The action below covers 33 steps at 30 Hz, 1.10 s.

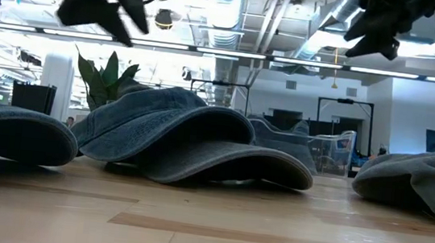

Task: Pick & Place hat
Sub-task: Put the top blue cap into the right transparent bin

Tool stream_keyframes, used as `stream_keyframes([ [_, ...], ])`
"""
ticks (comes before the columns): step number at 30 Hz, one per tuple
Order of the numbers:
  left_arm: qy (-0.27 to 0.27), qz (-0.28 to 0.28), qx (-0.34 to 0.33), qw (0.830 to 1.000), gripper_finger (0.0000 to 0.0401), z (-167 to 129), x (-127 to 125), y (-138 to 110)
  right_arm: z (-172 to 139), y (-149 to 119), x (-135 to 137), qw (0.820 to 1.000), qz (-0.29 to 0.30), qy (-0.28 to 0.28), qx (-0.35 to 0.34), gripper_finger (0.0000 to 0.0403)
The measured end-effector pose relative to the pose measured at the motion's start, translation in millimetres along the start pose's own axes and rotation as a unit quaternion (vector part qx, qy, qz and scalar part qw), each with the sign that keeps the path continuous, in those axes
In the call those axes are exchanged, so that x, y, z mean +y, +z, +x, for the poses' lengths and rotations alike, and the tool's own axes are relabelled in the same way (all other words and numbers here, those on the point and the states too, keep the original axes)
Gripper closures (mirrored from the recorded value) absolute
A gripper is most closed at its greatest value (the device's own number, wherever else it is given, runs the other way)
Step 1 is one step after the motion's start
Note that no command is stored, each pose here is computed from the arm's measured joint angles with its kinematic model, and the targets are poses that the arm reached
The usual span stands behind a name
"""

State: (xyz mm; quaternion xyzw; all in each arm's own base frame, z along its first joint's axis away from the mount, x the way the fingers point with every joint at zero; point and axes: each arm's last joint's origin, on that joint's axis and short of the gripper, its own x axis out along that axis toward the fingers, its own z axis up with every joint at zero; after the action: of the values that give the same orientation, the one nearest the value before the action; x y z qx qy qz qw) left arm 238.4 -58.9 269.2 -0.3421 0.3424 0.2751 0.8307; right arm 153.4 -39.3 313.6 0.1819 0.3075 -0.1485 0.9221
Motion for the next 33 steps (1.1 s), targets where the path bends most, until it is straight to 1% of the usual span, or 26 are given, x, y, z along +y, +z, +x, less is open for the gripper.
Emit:
stream_keyframes([
  [2,0.021,0.005,0.023,0.999,0.0237,7,-2,-12,3,-1,2,1.0,-0.006,0.004,0.009,0.0198],
  [7,0.063,-0.011,0.087,0.994,0.0237,35,-4,-38,4,-3,5,1.0,-0.013,0.012,0.022,0.0198],
  [10,0.086,-0.003,0.106,0.991,0.0237,52,-3,-49,3,-4,7,0.999,-0.017,0.018,0.023,0.0198],
  [16,0.08,0.049,0.113,0.989,0.0237,71,-8,-54,3,-4,8,0.999,-0.019,0.022,0.024,0.0197],
  [22,0.091,0.125,0.134,0.979,0.0237,85,-6,-61,3,-4,8,0.999,-0.015,0.022,0.025,0.0197],
  [26,0.107,0.174,0.138,0.969,0.024,101,-5,-67,3,-4,8,0.999,-0.003,0.022,0.024,0.0197],
  [28,0.112,0.19,0.144,0.965,0.025,112,-4,-71,3,-4,8,1.0,0.001,0.022,0.022,0.0197],
  [30,0.115,0.192,0.145,0.964,0.0273,122,-3,-74,3,-4,8,0.999,0.002,0.022,0.022,0.0198],
  [32,0.113,0.187,0.144,0.965,0.0318,126,-4,-75,3,-4,8,0.999,0.005,0.022,0.022,0.0198],
  [33,0.113,0.18,0.143,0.967,0.0347,127,-5,-75,3,-4,8,0.999,0.007,0.022,0.023,0.0198],
])
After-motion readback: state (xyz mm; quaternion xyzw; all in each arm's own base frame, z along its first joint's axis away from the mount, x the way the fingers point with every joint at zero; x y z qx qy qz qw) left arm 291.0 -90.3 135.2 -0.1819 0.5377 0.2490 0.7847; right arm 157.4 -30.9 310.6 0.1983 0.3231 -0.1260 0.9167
